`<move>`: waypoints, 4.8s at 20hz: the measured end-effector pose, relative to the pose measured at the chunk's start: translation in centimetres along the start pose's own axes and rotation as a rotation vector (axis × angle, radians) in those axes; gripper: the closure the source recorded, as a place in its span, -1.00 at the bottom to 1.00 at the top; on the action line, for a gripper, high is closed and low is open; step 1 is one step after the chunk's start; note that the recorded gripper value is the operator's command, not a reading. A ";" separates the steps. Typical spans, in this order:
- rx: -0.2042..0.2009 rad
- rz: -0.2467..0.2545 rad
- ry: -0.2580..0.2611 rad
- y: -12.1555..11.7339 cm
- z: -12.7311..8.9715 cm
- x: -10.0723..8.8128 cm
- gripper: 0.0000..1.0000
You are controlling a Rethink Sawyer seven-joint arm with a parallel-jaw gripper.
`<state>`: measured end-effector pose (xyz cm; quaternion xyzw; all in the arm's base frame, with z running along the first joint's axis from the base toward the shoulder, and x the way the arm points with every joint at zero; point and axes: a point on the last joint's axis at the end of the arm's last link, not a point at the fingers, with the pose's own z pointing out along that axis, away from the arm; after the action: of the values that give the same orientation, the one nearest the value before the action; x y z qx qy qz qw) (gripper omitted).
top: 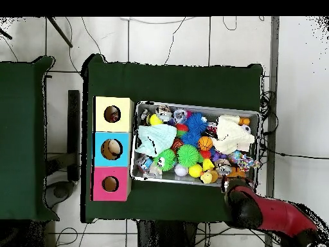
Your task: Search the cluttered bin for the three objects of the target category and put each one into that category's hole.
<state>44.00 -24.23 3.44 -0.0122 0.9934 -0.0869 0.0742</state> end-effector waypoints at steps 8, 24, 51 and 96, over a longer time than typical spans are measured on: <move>-0.013 0.250 0.026 -7.9 1.2 5.7 -1.00; -0.007 0.230 0.089 -9.3 2.5 3.0 -1.00; 0.022 0.185 0.283 -11.1 4.2 -3.0 -1.00; 0.187 0.003 0.326 -3.2 0.7 -12.2 -1.00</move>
<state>56.20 -27.05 5.04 0.0103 0.9798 -0.1797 -0.0869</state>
